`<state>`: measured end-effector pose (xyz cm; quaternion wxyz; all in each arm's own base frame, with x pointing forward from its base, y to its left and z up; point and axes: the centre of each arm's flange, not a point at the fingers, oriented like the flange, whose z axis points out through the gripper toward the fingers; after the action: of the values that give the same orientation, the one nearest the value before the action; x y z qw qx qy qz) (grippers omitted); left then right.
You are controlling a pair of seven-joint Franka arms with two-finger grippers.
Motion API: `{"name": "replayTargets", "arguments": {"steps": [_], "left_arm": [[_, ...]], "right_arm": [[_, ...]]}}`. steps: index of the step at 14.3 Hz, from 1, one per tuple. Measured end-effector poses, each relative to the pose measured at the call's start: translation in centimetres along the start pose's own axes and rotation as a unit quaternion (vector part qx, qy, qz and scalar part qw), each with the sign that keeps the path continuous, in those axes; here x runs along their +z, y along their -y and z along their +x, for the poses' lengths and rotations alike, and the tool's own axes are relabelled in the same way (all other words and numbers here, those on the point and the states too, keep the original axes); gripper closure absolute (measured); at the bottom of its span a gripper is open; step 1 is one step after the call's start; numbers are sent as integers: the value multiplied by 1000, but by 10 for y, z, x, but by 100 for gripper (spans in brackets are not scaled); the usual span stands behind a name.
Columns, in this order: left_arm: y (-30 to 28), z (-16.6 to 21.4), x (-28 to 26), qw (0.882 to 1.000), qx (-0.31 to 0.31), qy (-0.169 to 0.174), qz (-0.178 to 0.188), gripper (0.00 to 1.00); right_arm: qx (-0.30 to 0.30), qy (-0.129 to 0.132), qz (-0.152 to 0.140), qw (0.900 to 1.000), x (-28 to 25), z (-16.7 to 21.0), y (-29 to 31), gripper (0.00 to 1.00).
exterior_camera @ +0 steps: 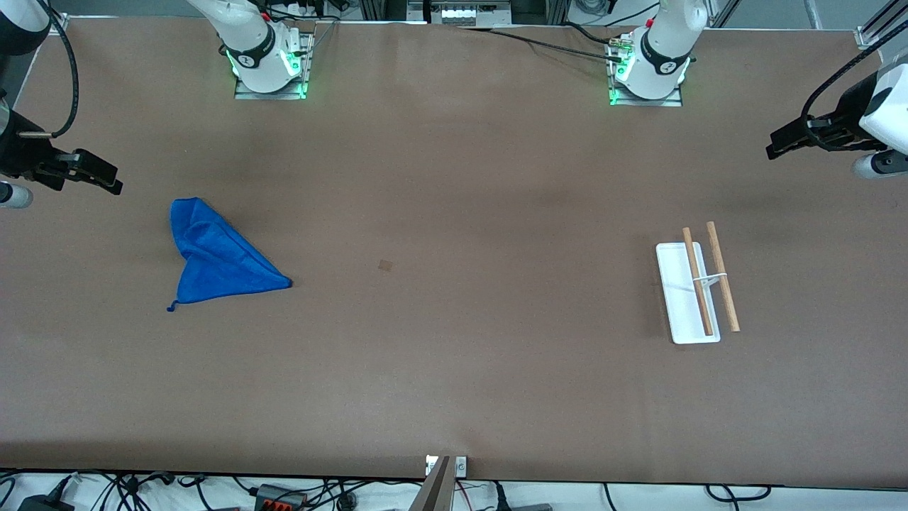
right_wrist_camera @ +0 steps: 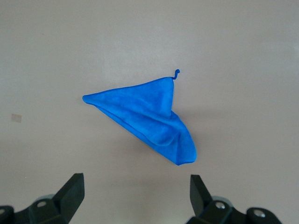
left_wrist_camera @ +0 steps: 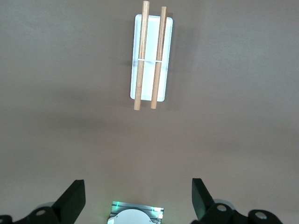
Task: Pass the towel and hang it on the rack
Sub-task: 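Reach the right gripper down toward the blue towel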
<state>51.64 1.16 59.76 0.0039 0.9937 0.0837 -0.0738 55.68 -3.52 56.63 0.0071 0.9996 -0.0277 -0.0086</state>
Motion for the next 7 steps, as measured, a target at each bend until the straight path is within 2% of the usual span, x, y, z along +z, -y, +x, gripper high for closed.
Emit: {"name": "replayTargets", "arguments": {"steps": [7], "left_arm": [[-2,0,-1,1000,1,0,-6,0]], "right_arm": [[-2,0,0,1000,1,0,0,0]]}}
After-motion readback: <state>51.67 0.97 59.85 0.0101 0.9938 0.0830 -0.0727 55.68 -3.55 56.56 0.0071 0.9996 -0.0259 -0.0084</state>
